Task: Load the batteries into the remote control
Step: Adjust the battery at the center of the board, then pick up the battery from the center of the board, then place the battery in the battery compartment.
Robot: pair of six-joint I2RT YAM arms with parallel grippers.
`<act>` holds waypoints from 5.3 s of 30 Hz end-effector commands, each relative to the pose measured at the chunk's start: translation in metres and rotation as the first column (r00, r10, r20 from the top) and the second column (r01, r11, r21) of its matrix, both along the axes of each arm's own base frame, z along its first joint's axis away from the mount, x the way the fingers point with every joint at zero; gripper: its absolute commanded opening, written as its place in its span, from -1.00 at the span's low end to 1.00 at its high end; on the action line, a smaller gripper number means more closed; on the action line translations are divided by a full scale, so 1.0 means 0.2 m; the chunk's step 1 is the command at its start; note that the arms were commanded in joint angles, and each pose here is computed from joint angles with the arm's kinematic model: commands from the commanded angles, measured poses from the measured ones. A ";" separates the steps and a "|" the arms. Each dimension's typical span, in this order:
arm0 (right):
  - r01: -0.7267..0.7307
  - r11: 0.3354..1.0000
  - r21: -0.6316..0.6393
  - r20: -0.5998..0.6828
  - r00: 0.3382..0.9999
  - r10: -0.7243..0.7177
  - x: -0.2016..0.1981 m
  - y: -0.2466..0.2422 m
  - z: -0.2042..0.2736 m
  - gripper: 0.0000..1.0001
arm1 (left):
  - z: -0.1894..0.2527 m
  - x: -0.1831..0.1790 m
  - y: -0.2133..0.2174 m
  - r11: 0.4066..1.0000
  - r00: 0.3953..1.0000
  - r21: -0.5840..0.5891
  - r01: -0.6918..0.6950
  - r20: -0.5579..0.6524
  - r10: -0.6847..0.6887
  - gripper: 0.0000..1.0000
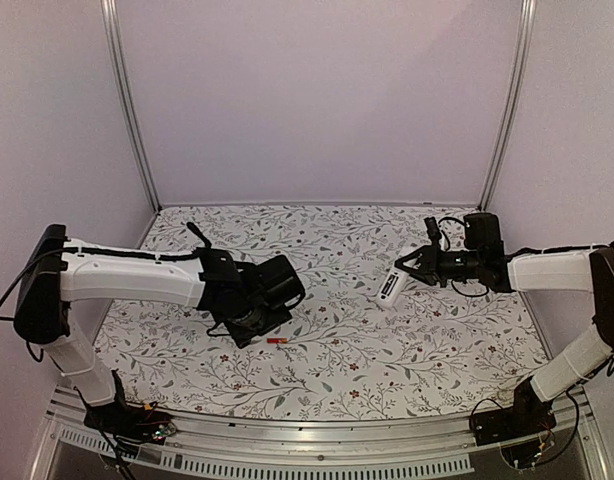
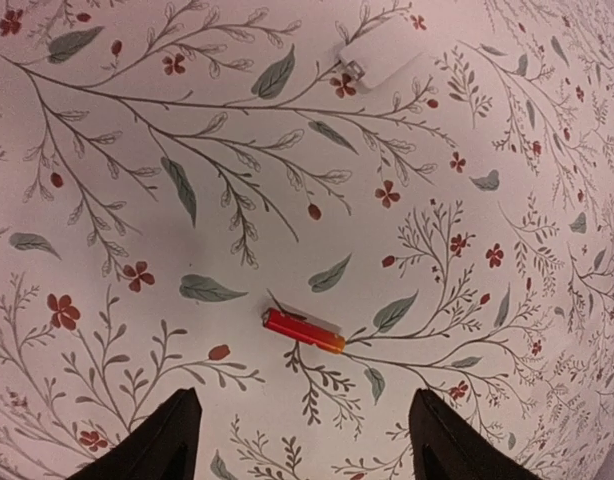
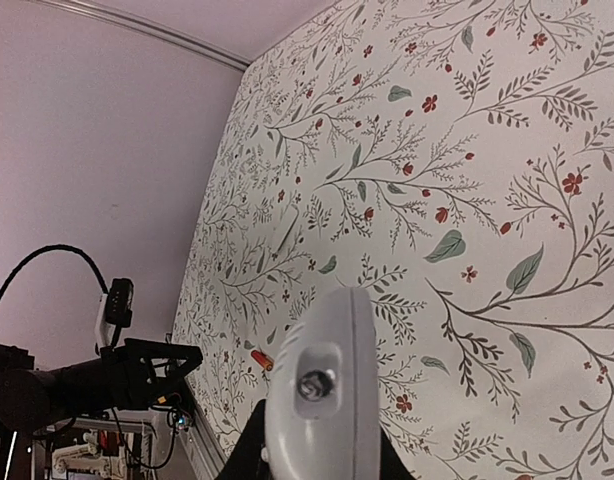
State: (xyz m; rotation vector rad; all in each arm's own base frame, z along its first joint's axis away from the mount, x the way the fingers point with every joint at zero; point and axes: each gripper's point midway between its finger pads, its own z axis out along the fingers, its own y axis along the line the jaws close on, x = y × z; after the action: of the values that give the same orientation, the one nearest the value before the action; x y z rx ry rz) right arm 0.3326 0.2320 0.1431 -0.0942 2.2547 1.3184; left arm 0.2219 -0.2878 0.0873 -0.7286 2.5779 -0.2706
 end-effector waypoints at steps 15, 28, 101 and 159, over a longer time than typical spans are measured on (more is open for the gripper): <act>-0.009 1.000 -0.003 0.046 0.999 0.010 -0.02 0.00 0.05 -1.00 | -0.23 0.04 -0.08 0.990 0.971 0.000 -0.141 -0.195 0.138 0.08; 0.000 1.000 -0.009 0.044 0.999 0.001 -0.01 -0.01 0.05 -1.00 | -0.37 0.03 -0.13 0.990 0.948 -0.004 -0.144 -0.289 0.136 -0.04; -0.090 0.996 0.019 0.003 0.996 0.090 -0.04 0.10 0.01 -1.00 | -0.47 0.20 0.00 0.817 0.821 0.235 0.527 -0.389 -0.418 -0.43; -0.280 0.892 0.355 0.032 0.957 0.288 -0.16 0.63 0.20 -1.00 | 0.48 0.23 -0.80 0.448 0.201 0.235 0.862 0.654 -0.729 -1.00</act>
State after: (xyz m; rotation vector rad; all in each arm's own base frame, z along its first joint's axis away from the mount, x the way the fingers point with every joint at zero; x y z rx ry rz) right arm 0.3003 0.3535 0.1708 -0.2625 2.0910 1.8434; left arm 0.2681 -0.4400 0.1827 0.7449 1.9055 -0.9172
